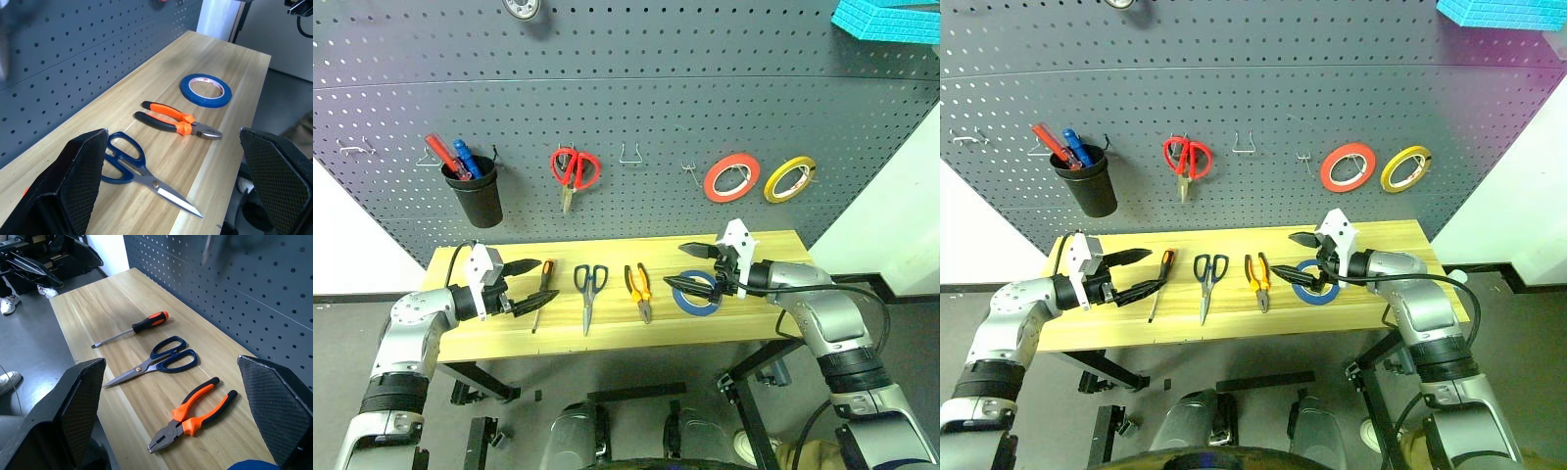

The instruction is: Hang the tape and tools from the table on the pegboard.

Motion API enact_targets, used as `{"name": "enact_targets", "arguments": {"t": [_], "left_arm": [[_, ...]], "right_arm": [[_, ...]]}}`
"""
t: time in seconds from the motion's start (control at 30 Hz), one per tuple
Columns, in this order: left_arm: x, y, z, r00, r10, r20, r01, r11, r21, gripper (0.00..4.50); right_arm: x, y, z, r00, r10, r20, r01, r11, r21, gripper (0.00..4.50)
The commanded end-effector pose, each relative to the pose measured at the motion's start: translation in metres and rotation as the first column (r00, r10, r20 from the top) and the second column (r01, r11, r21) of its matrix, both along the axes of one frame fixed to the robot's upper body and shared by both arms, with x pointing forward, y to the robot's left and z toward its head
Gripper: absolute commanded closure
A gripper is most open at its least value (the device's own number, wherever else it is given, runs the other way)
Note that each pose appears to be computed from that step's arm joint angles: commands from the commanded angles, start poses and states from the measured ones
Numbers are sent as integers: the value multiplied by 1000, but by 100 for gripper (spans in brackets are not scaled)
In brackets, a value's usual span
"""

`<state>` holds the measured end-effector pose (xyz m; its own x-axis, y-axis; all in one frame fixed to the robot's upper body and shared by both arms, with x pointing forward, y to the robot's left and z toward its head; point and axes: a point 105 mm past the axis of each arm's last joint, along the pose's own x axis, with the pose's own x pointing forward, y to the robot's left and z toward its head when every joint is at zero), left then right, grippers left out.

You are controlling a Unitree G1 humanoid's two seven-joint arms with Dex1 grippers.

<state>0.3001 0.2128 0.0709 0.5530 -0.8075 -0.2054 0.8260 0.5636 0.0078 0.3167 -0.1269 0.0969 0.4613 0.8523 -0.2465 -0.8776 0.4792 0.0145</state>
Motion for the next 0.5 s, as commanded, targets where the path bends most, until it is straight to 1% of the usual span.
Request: {"name": "enact_targets", "arguments": {"t": [0.03,0.23,0.33,0.4,0.47,0.5], "left_arm": [[5,2,14,998,-4,60,3,1000,16,4],[3,3,13,998,-7,55,5,1000,20,4],[4,2,15,998,-8,61,7,1000,22,4],[4,-4,19,998,-26,58,24,999,34,4],[1,-20,22,996,-79,41,77,996,44,4],[0,-27,22,994,-102,26,100,993,57,4]], "right_arm": [[7,-7,13,998,-21,57,21,1000,8,0],[7,-8,11,998,-23,51,23,1000,5,0],[7,-10,5,999,-29,31,30,999,-20,0],[9,-15,-6,998,-65,4,65,995,-73,0],[15,-25,-26,990,-137,-34,128,972,-196,0],[16,-28,-32,986,-157,-45,143,962,-233,0]]}}
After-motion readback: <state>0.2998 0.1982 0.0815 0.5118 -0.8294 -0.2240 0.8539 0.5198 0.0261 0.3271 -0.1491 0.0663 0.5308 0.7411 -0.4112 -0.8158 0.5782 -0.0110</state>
